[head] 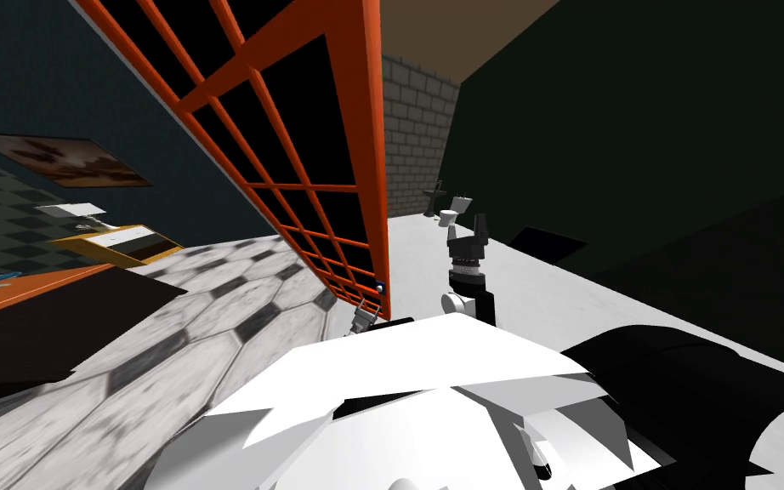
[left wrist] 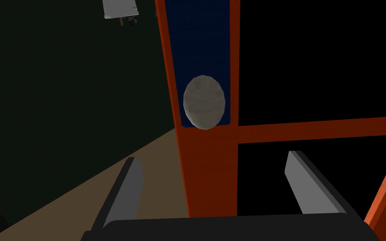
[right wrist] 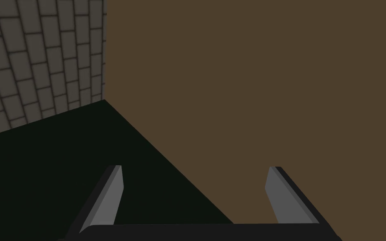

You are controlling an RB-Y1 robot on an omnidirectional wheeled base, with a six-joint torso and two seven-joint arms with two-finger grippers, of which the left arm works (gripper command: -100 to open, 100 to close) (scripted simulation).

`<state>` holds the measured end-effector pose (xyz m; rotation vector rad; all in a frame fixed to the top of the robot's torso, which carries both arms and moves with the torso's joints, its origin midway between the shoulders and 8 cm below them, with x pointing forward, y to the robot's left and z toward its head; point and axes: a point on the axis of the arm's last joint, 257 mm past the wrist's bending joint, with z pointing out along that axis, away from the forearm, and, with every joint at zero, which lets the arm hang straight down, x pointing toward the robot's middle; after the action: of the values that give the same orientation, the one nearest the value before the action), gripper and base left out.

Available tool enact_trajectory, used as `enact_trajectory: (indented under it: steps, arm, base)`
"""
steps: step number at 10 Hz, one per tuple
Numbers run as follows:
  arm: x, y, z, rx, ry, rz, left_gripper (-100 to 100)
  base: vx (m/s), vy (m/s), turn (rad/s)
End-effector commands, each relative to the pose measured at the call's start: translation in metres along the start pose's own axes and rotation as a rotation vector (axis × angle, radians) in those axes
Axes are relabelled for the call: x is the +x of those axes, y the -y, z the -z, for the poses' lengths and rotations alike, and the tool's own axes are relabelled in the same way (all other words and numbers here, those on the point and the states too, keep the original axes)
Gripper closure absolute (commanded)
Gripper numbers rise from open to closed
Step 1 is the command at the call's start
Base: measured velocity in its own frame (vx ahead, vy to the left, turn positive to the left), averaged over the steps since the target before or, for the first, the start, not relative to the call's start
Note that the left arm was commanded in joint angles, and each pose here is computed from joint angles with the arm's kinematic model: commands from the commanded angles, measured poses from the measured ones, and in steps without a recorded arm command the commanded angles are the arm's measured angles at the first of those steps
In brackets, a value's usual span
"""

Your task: Push the door open

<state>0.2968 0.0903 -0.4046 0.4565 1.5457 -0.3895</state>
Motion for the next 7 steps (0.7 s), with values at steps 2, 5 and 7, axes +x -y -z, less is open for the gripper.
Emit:
enact_trajectory:
  steps: [2,5,7]
  arm:
    - [-0.004,-0.001,-0.0135,-0.014,0.01,0.011,-100]
    - [-0.005,-0.001,-0.0151,-0.016,0.014,0.016,100]
    - [-0.005,-0.001,-0.0151,-0.016,0.014,0.016,100]
  base:
    - [0.203,-0.139,-0.016]
    - [0.094,-0.051,-0.009]
    - [-0.035,0.02,-0.003]
